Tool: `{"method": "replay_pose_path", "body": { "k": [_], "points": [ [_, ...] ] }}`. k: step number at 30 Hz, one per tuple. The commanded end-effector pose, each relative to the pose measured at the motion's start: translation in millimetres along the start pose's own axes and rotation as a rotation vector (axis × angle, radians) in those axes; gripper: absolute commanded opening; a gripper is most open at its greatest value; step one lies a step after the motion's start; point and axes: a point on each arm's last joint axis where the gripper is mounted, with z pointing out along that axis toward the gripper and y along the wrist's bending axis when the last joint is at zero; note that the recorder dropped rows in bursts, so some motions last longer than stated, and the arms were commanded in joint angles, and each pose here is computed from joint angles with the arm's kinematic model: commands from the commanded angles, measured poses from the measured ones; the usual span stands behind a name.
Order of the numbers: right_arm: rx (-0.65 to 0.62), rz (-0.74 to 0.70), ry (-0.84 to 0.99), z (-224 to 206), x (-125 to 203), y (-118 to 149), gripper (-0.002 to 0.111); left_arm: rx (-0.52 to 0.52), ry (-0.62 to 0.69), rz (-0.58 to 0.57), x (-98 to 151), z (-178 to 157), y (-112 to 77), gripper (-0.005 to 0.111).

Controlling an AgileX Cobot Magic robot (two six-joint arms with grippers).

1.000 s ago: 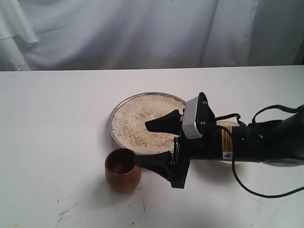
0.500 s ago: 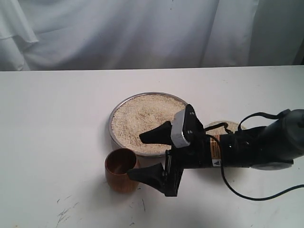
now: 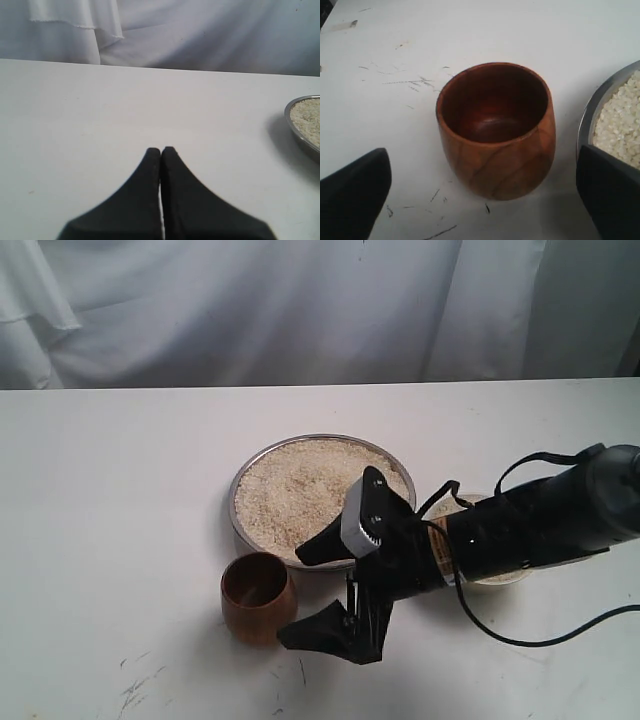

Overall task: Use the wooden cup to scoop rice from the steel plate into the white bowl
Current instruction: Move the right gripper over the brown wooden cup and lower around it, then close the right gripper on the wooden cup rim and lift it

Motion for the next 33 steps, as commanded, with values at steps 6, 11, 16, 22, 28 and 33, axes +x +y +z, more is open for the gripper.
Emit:
{"method": "replay_pose_path", "body": {
  "k": [6, 11, 16, 22, 28, 33],
  "points": [
    [-0.028, -0.044, 0.035, 8.4, -8.4, -0.6, 0.092, -0.001, -0.013, -0.003, 0.2, 0.2, 0.1, 0.0],
    [-0.035, -0.038, 0.1, 18.8, -17.0, 0.1, 0.092, -0.001, -0.013, -0.003, 0.2, 0.2, 0.1, 0.0],
    [-0.04, -0.069, 0.092, 26.1, -26.3, 0.4, 0.092, -0.001, -0.013, -0.003, 0.2, 0.2, 0.1, 0.0],
    [-0.058, -0.015, 0.11, 35.9, -16.4, -1.5, 0.092, -0.001, -0.013, -0.003, 0.2, 0.2, 0.1, 0.0],
    [-0.063, -0.022, 0.107, 43.5, -23.2, -2.6, 0.092, -0.001, -0.013, -0.003, 0.2, 0.2, 0.1, 0.0],
    [-0.08, -0.02, 0.134, 50.3, -24.7, -9.5, 0.092, -0.001, -0.013, -0.003, 0.2, 0.2, 0.1, 0.0]
  ]
}}
